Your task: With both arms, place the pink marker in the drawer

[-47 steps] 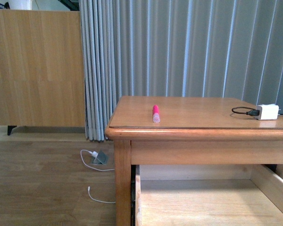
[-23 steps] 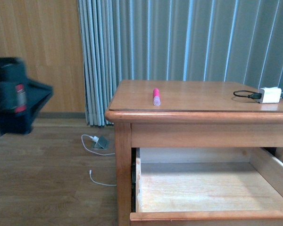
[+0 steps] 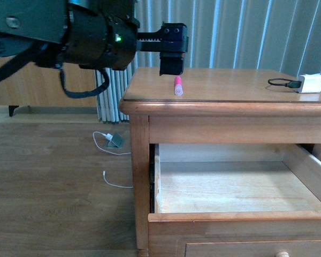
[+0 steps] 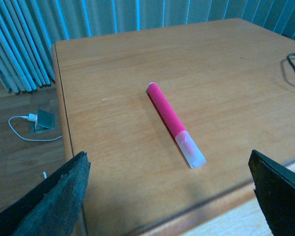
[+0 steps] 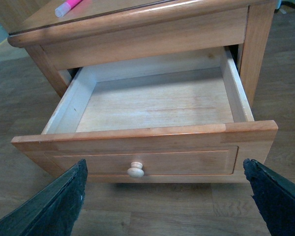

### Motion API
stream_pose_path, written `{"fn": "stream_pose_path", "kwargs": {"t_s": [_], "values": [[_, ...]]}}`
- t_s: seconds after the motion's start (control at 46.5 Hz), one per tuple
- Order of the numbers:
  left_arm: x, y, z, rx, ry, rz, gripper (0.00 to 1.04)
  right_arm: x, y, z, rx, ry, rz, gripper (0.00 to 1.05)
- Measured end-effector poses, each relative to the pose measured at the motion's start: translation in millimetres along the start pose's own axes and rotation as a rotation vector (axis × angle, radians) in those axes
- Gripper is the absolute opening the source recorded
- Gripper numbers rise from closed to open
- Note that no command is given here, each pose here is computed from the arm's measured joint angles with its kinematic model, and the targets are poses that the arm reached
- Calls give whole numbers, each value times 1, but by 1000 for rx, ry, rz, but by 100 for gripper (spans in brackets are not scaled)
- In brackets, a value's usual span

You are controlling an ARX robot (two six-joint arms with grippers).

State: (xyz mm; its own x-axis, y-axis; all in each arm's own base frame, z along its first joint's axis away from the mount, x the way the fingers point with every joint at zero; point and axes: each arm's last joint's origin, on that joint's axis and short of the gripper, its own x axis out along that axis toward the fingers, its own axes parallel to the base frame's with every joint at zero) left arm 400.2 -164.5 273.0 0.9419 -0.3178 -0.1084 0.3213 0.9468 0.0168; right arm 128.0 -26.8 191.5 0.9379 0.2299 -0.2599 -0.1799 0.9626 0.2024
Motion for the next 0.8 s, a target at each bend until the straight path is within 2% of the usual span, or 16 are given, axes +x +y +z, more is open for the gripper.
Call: {"fn": "stream_pose_path", "kwargs": {"t_s": [0.086,0.279,0.537,0.795], "values": [[28,-7,-2,-13,34,2,99,0,0,0,0,0,0,96],[62,-16,-9,-34,86,-4,99,0,0,0,0,0,0,96],[87,-30,-18,-36,158,-5,99,0,0,0,0,0,0,96],[99,-34,-18,-35,187,14,99,0,0,0,0,0,0,96]]}}
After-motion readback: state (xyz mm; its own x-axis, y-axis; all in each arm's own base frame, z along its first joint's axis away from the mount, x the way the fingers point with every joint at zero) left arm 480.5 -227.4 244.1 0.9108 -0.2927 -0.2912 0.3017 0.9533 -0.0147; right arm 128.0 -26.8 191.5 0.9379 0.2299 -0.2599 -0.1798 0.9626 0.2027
